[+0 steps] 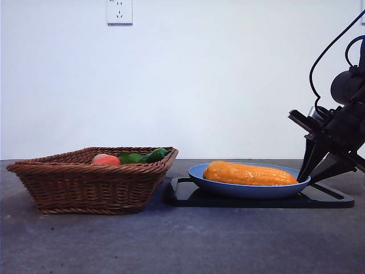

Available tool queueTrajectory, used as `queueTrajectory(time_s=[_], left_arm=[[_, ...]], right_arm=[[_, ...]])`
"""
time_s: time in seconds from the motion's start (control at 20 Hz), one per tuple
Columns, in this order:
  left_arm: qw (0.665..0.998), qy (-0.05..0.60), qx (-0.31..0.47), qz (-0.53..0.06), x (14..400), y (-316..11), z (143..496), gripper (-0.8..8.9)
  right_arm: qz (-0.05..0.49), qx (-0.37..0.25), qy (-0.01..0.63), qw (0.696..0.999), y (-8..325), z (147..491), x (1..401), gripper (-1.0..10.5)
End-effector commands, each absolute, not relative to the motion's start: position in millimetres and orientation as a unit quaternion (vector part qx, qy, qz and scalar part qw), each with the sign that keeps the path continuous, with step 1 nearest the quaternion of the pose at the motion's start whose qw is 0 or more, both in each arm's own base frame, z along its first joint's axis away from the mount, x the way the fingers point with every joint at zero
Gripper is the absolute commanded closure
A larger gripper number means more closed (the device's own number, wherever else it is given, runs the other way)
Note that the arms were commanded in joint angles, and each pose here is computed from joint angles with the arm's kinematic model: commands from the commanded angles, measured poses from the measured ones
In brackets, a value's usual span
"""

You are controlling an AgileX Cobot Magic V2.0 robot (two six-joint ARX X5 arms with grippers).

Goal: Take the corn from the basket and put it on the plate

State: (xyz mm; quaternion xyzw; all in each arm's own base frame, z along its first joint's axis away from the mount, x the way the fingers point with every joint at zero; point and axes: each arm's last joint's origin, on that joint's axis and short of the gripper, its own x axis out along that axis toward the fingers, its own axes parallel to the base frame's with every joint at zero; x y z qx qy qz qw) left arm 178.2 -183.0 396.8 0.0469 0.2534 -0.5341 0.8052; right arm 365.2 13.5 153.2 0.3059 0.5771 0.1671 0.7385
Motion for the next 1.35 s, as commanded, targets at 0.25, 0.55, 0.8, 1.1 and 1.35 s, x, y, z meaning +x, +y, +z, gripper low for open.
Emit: queueTrajectory(time_s=[0.25, 0.55, 0.8, 1.1, 1.35], left_arm=[[0.807, 0.241, 0.045, -0.538, 178.1, -184.9, 403.4, 4.48], [0.807, 0.240, 0.045, -0.538, 178.1, -184.9, 403.5, 4.48], [0.807, 0.241, 0.046, -0.537, 178.4, -184.5, 403.2, 4.49], [0.814, 0.256, 0.044, -0.520, 184.0, -177.2, 400.8, 4.51], [0.816, 0.288, 0.044, -0.499, 188.5, -167.3, 395.4, 5.21]], right_arm=[[0.183, 0.290, 0.577, 0.742, 13.5, 156.7, 366.5, 7.3], [0.166, 0.257, 0.527, 0.793, -1.7, 219.5, 343.0, 7.3], [0.193, 0.201, 0.470, 0.838, 0.1, 291.0, 292.1, 7.3], [0.235, 0.095, 0.455, 0.854, 36.2, 345.1, 206.3, 7.4], [0.275, 0.049, 0.445, 0.851, 55.4, 355.6, 155.5, 7.6]])
